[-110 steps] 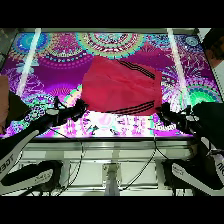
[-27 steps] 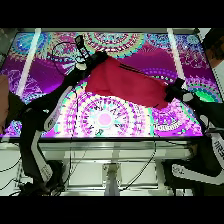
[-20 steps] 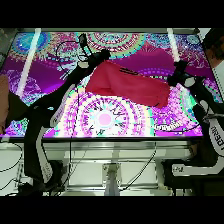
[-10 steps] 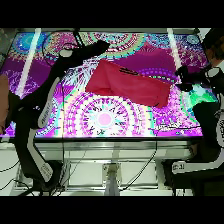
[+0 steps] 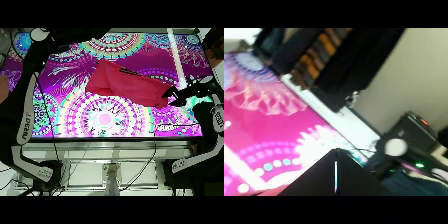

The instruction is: Fold the clothes and pants, and hang the long-sleeved shirts on hangers.

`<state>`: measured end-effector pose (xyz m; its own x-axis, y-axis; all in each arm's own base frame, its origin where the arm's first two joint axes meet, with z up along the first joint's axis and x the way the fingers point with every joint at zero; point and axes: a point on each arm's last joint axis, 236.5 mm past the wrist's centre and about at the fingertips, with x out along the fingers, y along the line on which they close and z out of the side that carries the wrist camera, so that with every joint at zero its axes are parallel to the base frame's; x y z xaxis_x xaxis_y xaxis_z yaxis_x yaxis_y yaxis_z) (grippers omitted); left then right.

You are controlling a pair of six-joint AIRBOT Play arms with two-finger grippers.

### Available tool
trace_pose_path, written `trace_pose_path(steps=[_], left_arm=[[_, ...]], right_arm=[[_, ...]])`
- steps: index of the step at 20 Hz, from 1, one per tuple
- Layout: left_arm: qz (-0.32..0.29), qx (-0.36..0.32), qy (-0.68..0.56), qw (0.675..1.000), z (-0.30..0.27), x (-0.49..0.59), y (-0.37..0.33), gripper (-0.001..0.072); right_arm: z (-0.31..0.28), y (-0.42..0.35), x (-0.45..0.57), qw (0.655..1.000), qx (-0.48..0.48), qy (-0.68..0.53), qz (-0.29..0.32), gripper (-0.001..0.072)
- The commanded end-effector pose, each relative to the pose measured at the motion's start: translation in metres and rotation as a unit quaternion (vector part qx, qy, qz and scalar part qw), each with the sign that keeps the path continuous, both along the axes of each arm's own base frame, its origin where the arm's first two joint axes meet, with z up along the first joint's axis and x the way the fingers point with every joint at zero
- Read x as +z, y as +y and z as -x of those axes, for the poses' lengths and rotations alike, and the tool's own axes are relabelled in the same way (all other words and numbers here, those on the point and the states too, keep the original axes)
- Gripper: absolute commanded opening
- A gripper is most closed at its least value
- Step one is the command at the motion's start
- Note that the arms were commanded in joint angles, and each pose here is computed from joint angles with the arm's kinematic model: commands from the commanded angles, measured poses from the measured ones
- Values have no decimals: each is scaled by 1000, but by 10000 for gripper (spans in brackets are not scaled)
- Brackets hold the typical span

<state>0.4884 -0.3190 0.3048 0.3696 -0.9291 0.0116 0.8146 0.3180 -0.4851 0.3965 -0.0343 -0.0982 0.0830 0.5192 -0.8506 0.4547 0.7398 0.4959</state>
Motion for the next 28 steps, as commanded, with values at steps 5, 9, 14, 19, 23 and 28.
trace_pose_path(steps=[5,9,14,19,23,28], left_arm=[[-7,-46,-24,999,37,20,-11,6],[-7,-48,-23,999,39,20,-13,6],[-4,-48,-17,999,39,21,-13,6],[-4,-48,-17,999,39,21,-13,6],[-4,-48,-17,999,38,21,-13,6],[-2,-43,-17,999,36,21,-12,6]], right_arm=[[-23,33,-26,998,-1,-25,-61,669],[-33,45,-28,997,6,-43,-58,339],[-34,42,-10,997,8,-55,-49,14],[-17,-17,27,998,-35,-47,33,13],[9,-91,68,989,-108,-60,82,11],[42,-194,152,963,-217,-106,120,11]])
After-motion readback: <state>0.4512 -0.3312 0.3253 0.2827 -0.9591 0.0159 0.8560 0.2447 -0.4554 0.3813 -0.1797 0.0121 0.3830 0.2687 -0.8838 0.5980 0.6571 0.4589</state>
